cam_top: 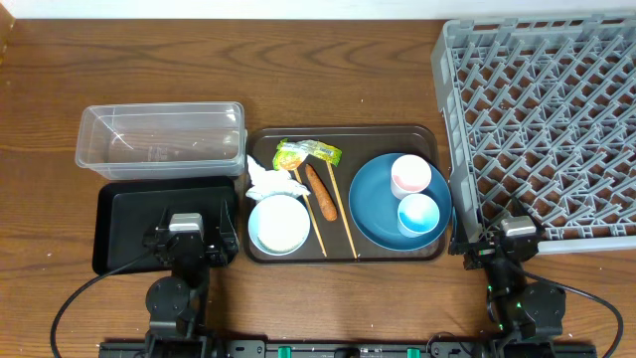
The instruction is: Sort waste into correct bins and load items into the dishwasher rack
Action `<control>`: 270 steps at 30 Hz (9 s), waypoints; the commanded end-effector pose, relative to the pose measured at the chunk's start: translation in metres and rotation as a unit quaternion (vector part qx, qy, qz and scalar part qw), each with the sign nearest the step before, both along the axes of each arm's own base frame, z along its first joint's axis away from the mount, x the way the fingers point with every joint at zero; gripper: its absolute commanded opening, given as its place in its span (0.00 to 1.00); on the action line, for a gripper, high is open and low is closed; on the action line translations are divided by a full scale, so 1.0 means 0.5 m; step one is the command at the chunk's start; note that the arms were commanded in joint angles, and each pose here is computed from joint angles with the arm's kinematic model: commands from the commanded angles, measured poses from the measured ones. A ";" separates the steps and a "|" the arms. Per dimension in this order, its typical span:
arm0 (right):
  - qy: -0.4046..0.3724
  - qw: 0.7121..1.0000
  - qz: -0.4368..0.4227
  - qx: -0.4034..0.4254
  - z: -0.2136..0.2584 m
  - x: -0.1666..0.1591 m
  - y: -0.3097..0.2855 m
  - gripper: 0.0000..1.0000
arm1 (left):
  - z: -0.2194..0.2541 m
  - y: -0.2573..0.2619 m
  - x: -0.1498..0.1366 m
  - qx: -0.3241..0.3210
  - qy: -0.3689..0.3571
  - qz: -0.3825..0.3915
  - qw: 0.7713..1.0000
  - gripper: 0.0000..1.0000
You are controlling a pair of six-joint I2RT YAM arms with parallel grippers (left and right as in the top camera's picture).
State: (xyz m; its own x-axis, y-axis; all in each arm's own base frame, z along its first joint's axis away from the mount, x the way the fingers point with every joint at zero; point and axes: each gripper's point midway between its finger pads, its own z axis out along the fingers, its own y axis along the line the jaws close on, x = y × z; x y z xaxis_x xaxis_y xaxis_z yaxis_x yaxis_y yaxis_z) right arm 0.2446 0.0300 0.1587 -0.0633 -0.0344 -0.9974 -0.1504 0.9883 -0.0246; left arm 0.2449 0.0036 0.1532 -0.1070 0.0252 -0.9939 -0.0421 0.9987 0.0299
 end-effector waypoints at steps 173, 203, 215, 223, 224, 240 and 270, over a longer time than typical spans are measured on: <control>0.001 1.000 0.002 -0.005 -0.002 -0.001 0.003 0.99 | -0.062 -0.169 -0.073 -0.104 0.541 0.102 0.829 0.67; 0.001 1.000 0.002 -0.004 -0.002 -0.001 0.003 0.99 | -0.134 -0.203 -0.021 -0.055 0.574 0.083 0.813 0.68; 0.001 1.000 0.002 -0.005 -0.002 -0.001 0.003 0.99 | -0.136 -0.199 -0.032 -0.051 0.583 0.085 0.807 0.67; 0.001 1.000 0.003 -0.004 -0.002 -0.001 0.003 0.99 | -0.137 -0.206 -0.033 -0.058 0.587 0.079 0.804 0.68; 0.001 1.000 0.002 -0.005 -0.002 -0.001 0.003 0.99 | -0.137 -0.206 -0.033 -0.058 0.587 0.079 0.804 0.67; 0.001 1.000 0.002 -0.004 -0.002 -0.001 0.003 0.99 | -0.142 -0.250 -0.039 -0.094 0.602 0.035 0.792 0.67; 0.001 1.000 0.002 -0.005 -0.002 -0.001 0.003 0.99 | -0.203 -0.362 -0.021 -0.013 0.573 -0.028 0.819 0.66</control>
